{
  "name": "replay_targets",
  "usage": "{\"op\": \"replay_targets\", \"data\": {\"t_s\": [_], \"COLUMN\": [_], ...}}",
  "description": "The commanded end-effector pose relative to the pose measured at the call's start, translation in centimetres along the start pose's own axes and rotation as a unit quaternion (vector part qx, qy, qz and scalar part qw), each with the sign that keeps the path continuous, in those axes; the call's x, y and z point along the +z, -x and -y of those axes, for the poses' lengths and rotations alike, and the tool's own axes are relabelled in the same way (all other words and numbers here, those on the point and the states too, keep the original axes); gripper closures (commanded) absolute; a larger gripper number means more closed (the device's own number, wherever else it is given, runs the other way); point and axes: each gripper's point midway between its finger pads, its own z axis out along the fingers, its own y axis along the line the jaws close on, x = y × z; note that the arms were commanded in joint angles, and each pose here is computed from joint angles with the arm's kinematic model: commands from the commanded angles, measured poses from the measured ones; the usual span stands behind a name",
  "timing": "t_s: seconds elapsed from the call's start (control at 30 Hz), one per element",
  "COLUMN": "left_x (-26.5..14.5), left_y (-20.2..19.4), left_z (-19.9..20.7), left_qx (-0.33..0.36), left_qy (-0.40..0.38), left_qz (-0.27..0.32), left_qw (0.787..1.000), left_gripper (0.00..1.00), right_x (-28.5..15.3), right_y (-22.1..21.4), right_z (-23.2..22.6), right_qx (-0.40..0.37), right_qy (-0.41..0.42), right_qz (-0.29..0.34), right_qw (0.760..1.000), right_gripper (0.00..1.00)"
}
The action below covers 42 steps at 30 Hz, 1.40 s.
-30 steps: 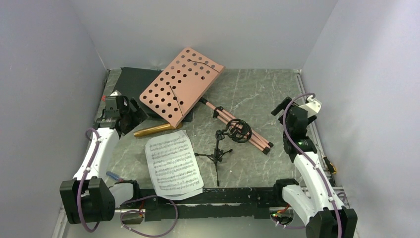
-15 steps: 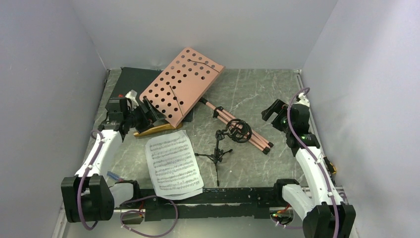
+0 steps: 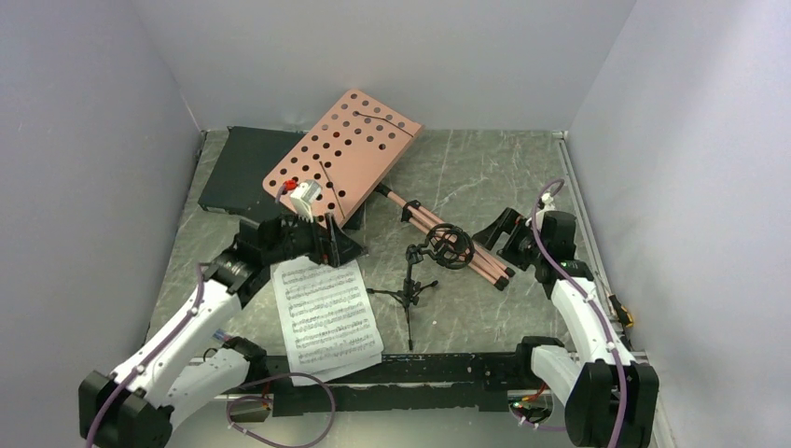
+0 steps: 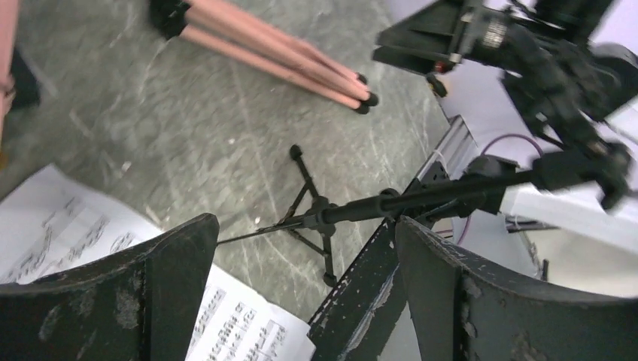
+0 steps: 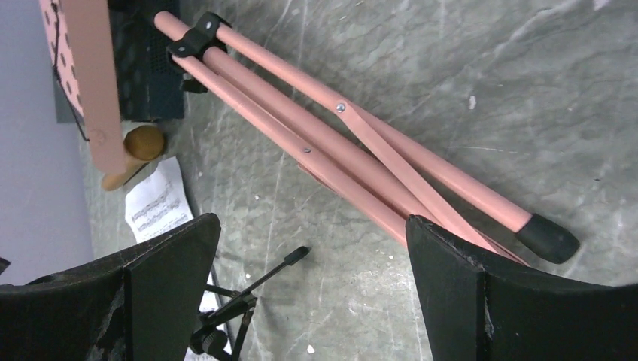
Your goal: Set up the instrument practice props
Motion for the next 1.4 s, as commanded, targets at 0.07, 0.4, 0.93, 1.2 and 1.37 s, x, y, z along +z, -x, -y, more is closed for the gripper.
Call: {"op": "replay_targets", "data": {"t_s": [0.07, 0.4, 0.93, 1.2, 1.37], "left_x": [-1.5, 0.2, 7.1, 8.4, 8.2], "left_y": [0.3, -2.8, -3.0, -2.8, -2.9], "left_z": [5.6, 10.5, 13.3, 13.4, 12.7], "left_qx": [0.159, 0.317, 0.379, 0.379, 0.38], "left_qy": [-0.152, -0.245, -0.149, -0.114, -0.081], "left_qz": [0.065, 0.057, 0.062, 0.07, 0.06], "left_qw": [0.973, 0.915, 0.911, 0.916, 0.919], "left_gripper": [0.06, 0.08, 0.33, 0.78, 0.95], "right_x": [-0.1, 0.0, -0.4, -0.5, -0.8], "right_y": [0.1, -1.0, -1.3, -1.4, -1.3], "right_z": [-2.2, -2.1, -3.2, -3.3, -3.5], "right_qx": [-0.024, -0.026, -0.023, -0.025, -0.027], "right_qy": [0.073, 0.088, 0.116, 0.117, 0.117], "right_qz": [0.007, -0.005, -0.019, -0.023, -0.022], "right_qw": [0.997, 0.996, 0.993, 0.993, 0.993], "right_gripper": [0.0, 0.0, 0.0, 0.0, 0.0]}}
